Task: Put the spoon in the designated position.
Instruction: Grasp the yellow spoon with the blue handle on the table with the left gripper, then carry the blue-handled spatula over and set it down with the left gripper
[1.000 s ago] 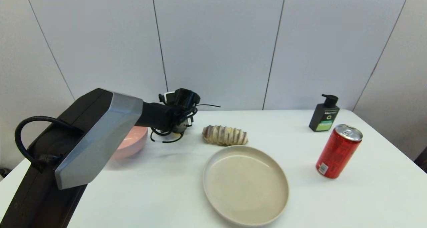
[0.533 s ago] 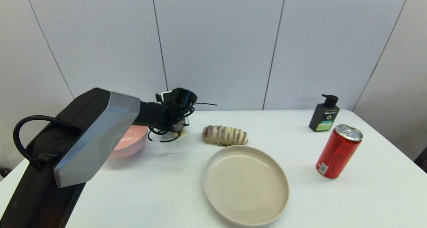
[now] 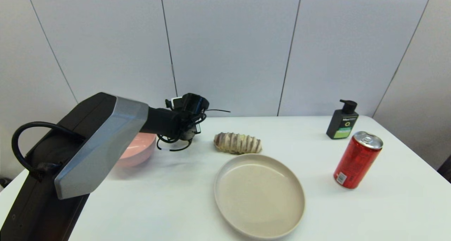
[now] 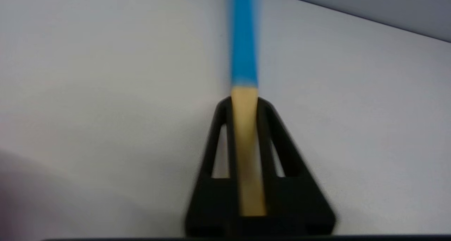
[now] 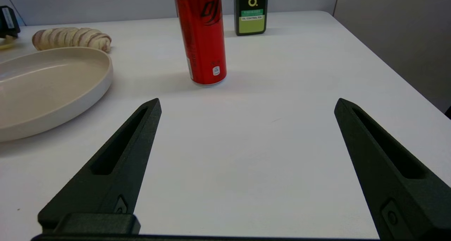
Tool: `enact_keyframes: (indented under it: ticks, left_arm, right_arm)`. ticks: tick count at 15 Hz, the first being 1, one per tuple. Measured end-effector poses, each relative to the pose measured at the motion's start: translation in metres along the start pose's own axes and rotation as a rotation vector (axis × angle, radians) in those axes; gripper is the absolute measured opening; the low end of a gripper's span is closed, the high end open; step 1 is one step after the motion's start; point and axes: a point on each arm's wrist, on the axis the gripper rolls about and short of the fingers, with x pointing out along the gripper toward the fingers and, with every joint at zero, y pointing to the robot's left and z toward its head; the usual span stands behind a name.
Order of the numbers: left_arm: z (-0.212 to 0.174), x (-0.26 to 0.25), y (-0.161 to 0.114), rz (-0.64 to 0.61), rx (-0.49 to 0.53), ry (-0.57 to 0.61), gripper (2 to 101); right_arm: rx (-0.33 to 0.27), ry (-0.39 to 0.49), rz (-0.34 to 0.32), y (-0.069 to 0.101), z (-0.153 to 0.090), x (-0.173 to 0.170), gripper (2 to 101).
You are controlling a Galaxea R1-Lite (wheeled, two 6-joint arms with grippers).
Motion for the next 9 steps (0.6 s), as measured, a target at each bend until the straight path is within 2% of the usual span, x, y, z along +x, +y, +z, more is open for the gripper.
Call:
enact_keyframes:
  ticks: [7,9]
  left_arm:
    - [0.007,-0.009,0.0,-0.009,0.003,-0.012,9.3]
    - [0.015,-0.024,-0.003,-0.031,-0.004,-0.035,4.2]
  right_arm:
    - [0.001,0.0,0.0,0.0,0.0,0.0,97.3]
    - [0.001,-0.001,0.0,0.0,0.0,0.0,97.3]
